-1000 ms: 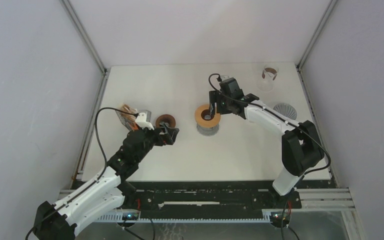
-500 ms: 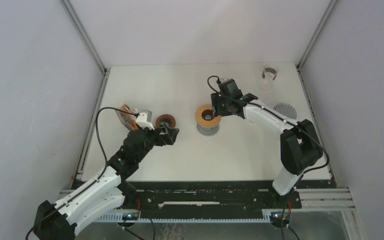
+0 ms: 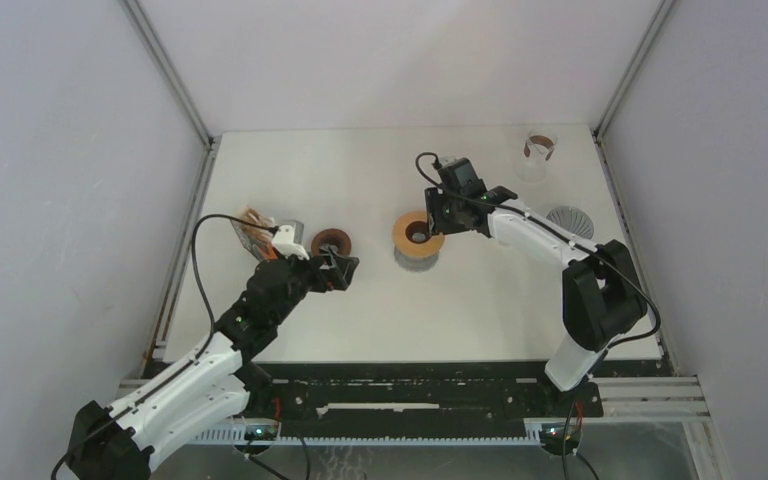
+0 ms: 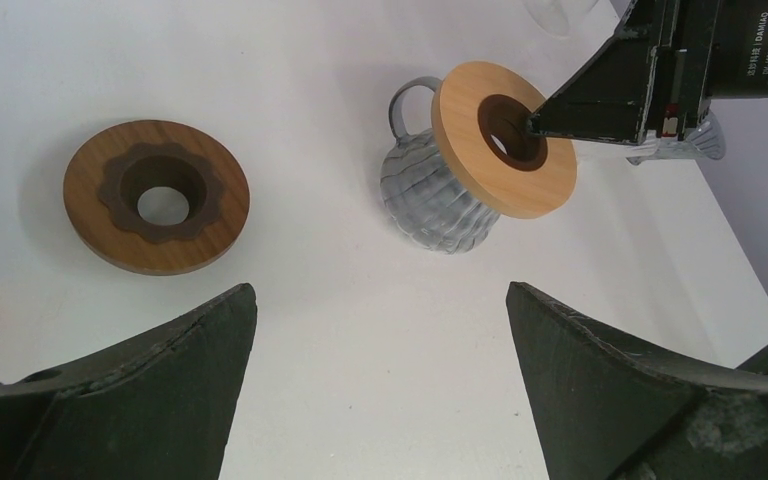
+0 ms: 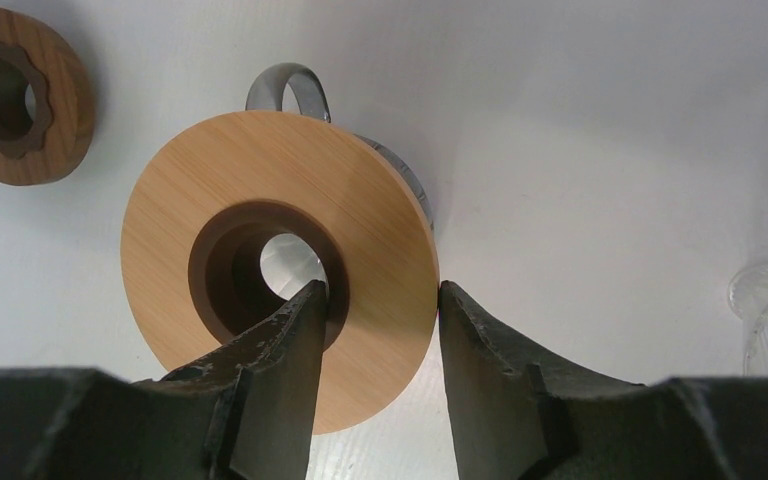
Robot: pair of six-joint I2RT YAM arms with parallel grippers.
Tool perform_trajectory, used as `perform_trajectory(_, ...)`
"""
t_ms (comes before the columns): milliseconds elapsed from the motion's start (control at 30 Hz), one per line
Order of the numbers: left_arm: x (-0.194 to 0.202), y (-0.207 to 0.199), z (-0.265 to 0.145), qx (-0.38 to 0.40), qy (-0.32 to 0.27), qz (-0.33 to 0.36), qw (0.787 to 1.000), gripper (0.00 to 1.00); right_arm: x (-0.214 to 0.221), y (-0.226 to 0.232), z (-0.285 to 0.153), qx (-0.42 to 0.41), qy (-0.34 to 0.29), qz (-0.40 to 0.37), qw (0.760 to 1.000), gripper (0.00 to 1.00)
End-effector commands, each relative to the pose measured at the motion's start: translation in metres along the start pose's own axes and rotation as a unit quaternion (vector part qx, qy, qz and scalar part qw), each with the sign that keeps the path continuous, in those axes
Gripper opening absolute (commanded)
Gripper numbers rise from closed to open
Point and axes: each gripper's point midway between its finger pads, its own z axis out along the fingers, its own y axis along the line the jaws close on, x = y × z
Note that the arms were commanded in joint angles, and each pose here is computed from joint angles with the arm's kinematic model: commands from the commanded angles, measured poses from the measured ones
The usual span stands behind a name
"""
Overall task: Place the coffee filter in the dripper
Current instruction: Adjust the dripper holder at the coffee server, then pick up the coffee dripper from the center of the board.
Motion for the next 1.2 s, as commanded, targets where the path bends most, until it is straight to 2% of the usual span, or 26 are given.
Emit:
perform_trajectory(0,-0.033,-0.018,-0.002,0.027,-0.042,0.0,0.999,1.0,-0.012,0.01,-0.016,-0.018,-0.023,-0.004,1.0,0.52)
perform_trajectory(233,-0.034,-0.018,-0.004,0.027,-0.044,0.0,0.999,1.0,-0.016,0.011,-0.025,-0.019,-0.032,-0.003,0.999,0.62)
perform_trajectory(367,-0.035,-0.018,-0.004,0.028,-0.047,0.001,0.999,1.0,-0.029,0.015,-0.051,-0.029,-0.063,-0.003,0.998,0.68)
perform_trajectory(533,-0.032,-0.017,-0.005,0.031,-0.051,0.003,0.998,1.0,-0.035,0.002,-0.084,-0.015,-0.085,0.018,0.996,0.71)
perform_trajectory(833,-0.028,-0.017,-0.008,0.048,-0.061,0.02,0.997,1.0,-0.026,-0.08,-0.13,0.067,-0.118,0.111,0.985,0.73)
perform_trajectory(1000,-0.023,-0.017,-0.01,0.057,-0.061,0.029,0.996,1.0,-0.011,-0.131,-0.146,0.128,-0.139,0.175,0.966,0.74)
perform_trajectory(1167,-0.019,-0.015,-0.011,0.059,-0.057,0.03,0.996,1.0,0.003,-0.18,-0.156,0.16,-0.163,0.262,0.938,0.76)
